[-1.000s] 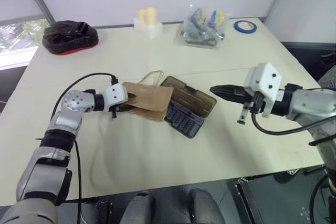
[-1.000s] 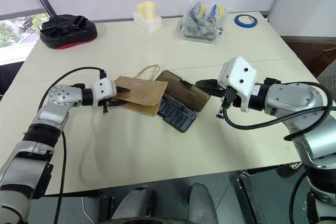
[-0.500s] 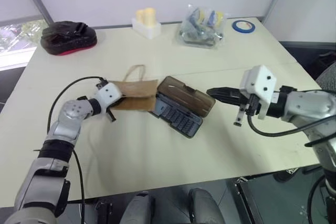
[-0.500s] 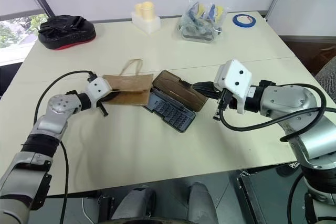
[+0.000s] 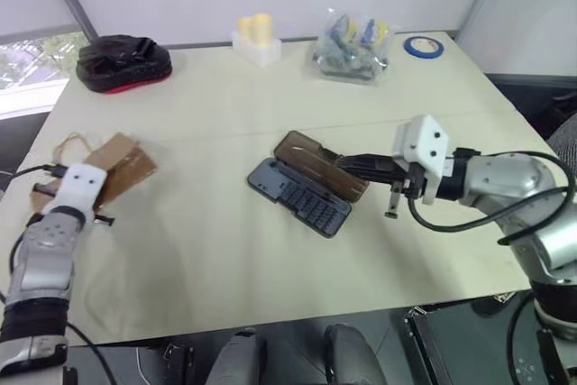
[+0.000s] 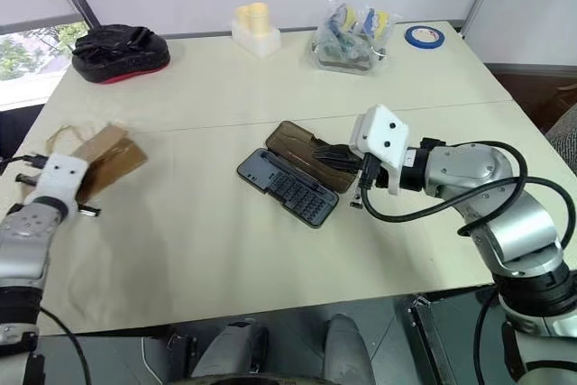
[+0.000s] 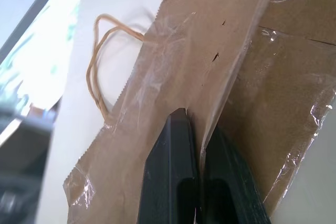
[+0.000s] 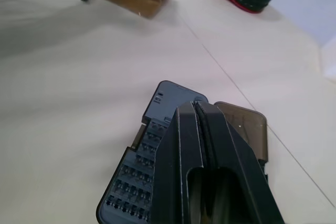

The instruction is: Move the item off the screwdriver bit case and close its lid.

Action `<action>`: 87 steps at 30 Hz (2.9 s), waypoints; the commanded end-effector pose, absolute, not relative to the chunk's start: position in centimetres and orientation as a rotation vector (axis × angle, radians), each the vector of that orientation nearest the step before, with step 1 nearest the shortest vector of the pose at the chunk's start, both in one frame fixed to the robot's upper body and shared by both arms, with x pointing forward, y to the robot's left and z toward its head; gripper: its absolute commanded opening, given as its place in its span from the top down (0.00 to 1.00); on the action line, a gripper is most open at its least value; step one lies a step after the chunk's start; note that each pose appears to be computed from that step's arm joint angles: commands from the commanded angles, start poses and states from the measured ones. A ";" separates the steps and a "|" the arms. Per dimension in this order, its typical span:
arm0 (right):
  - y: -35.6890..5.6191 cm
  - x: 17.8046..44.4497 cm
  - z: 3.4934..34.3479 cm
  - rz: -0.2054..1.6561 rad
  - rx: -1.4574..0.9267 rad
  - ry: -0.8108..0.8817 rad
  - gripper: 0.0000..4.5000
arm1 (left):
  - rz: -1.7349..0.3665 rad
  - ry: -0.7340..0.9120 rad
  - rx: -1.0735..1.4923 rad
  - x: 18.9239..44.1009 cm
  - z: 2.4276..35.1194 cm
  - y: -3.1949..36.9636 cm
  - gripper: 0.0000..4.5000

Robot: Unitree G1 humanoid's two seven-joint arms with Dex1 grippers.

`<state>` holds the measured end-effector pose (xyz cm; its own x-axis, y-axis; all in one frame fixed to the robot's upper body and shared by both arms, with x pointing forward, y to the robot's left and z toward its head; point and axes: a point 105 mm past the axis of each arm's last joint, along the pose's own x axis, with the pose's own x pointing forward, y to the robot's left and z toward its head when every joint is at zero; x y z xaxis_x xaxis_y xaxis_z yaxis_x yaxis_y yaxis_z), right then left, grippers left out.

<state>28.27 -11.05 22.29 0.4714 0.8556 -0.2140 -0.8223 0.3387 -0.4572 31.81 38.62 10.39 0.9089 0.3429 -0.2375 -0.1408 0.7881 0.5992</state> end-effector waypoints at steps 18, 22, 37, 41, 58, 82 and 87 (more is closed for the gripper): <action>-10.4 28.3 23.3 1.116 -0.583 -0.126 1.00 | 0.186 0.195 0.541 32.5 13.7 35.8 0.01; -10.4 28.3 23.3 1.113 -0.582 -0.125 1.00 | 0.025 0.091 0.500 33.9 15.7 31.5 0.01; -14.1 33.2 22.4 0.815 -0.580 -0.051 1.00 | -0.830 -0.050 0.284 32.8 18.6 15.0 0.01; -15.3 34.7 21.2 0.733 -0.505 0.015 0.79 | -0.868 -0.020 0.276 32.7 17.7 14.5 0.00; -16.5 38.7 15.1 0.539 -0.453 0.327 0.02 | -0.860 -0.018 0.315 33.1 16.7 14.4 0.00; -17.5 39.2 12.8 0.545 -0.429 0.478 0.99 | -0.814 -0.023 0.330 32.8 16.4 15.0 0.00; -17.1 38.9 12.6 0.586 -0.461 0.480 0.99 | -0.794 -0.044 0.338 33.2 17.2 15.4 0.00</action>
